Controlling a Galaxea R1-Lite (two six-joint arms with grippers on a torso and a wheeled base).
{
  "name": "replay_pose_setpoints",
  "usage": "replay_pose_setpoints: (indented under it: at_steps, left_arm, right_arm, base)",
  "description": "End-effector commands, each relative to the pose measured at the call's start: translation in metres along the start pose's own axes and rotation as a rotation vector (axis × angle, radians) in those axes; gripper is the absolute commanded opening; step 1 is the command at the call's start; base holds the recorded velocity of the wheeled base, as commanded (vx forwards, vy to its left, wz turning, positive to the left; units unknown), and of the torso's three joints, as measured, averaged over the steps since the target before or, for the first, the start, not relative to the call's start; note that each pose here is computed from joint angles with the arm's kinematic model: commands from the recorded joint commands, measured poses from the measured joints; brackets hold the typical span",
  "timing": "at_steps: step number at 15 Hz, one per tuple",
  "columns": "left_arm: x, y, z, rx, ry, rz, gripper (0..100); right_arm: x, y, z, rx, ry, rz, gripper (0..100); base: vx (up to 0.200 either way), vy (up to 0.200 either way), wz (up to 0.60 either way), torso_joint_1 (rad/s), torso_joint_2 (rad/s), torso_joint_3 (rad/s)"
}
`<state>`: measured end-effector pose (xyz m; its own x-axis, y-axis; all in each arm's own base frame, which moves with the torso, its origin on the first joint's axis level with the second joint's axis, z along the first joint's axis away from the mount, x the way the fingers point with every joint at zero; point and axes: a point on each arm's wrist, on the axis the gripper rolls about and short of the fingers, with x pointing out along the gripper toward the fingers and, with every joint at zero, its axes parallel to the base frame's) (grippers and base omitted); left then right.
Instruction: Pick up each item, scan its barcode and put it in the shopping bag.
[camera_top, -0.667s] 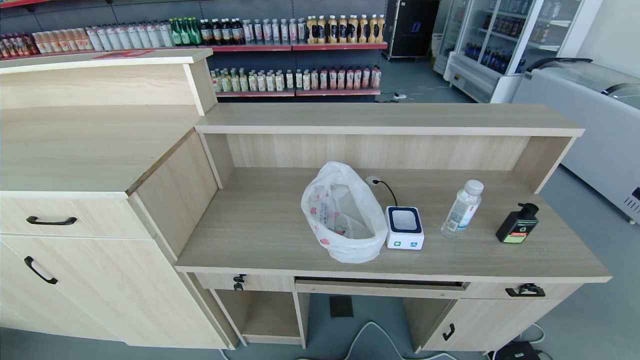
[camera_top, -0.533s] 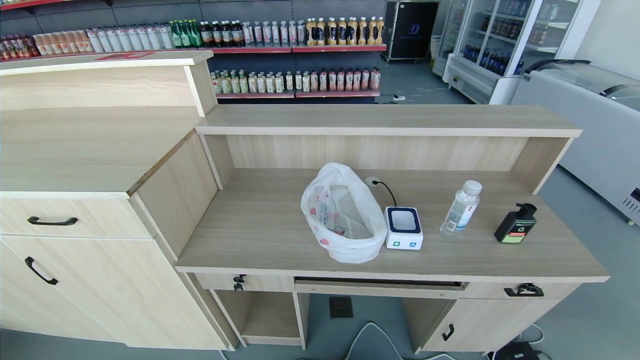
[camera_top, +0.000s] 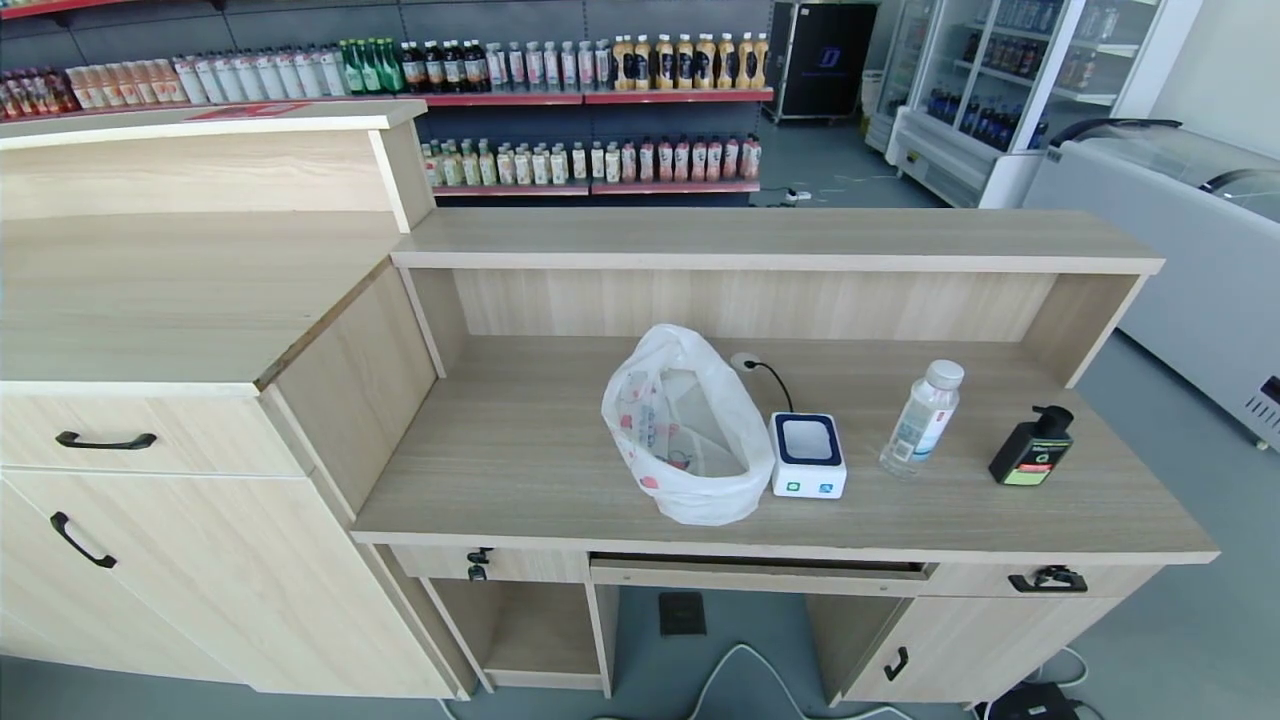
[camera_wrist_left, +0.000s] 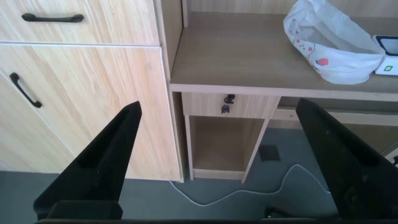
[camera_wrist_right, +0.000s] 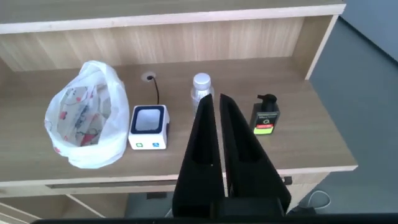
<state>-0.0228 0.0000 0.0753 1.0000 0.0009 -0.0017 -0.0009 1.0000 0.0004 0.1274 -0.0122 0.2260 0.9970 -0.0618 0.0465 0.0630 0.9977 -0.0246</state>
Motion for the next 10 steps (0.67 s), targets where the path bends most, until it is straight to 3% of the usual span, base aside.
replay_pose_setpoints:
  at_steps: [1, 5, 10]
  left_arm:
    - [0.0, 0.0, 0.0, 0.0, 0.001, 0.001, 100]
    - [0.0, 0.0, 0.0, 0.0, 0.001, 0.001, 100]
    - [0.0, 0.0, 0.0, 0.0, 0.001, 0.001, 100]
  right_arm:
    - [0.091, -0.022, -0.042, -0.045, 0.171, -0.015, 100]
    - [0.136, -0.055, -0.102, -0.07, 0.282, -0.101, 100]
    - [0.165, -0.068, -0.148, -0.135, 0.369, -0.057, 100]
  base:
    - [0.0, 0.0, 0.0, 0.0, 0.0, 0.0]
    - [0.0, 0.0, 0.0, 0.0, 0.0, 0.0]
    - [0.0, 0.0, 0.0, 0.0, 0.0, 0.0]
